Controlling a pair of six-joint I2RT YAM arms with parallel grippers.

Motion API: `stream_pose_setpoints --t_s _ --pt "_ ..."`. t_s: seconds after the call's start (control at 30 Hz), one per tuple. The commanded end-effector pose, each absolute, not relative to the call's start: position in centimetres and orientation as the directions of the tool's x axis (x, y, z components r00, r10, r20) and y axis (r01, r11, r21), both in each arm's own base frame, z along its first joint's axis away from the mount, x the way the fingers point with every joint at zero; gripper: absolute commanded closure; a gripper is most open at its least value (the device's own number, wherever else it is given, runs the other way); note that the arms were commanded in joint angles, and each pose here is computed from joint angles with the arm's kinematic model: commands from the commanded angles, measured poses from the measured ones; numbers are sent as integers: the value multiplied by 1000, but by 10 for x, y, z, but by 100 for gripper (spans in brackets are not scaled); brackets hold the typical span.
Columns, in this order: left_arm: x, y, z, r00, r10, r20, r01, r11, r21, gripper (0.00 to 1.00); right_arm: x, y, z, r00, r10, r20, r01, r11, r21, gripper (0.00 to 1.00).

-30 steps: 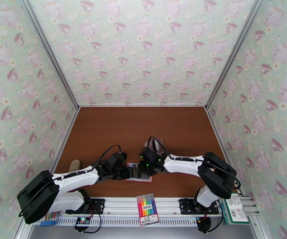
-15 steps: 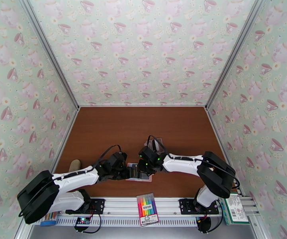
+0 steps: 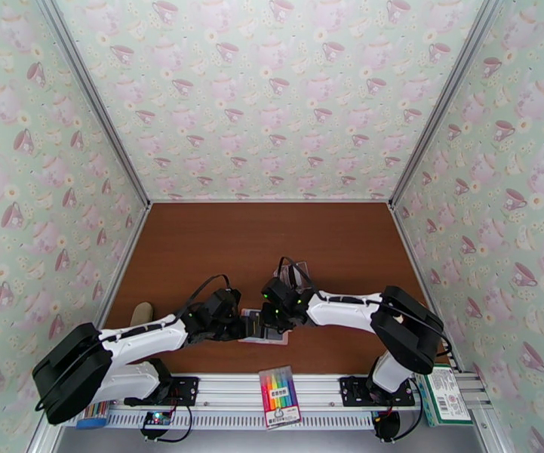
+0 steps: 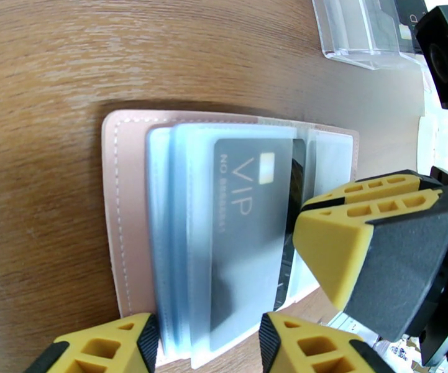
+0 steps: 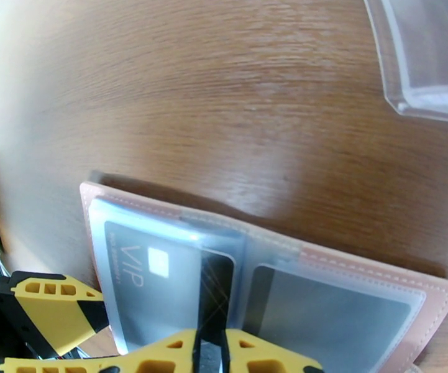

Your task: Put the credit cards into the card holder

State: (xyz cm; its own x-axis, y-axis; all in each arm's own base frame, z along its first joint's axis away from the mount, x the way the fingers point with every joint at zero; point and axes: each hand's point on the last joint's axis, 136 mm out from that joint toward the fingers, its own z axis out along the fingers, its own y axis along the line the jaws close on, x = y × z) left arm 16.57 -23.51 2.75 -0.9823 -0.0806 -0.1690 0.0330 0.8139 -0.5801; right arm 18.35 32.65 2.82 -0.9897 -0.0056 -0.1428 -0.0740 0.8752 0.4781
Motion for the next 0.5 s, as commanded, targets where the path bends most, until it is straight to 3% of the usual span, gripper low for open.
stream_pose_setpoints --t_s 0.0,0.17,0.47 --pt "160 -229 18 -986 -67 -154 28 836 -548 50 184 332 37 -987 -17 -157 -93 867 489 79" --pt "159 -228 18 -986 -66 -153 29 836 -549 50 183 326 42 -985 -9 -173 -93 871 482 74" --pt "159 -228 18 -985 -70 -155 28 834 -551 50 184 319 31 -986 -5 -167 -80 891 446 78"
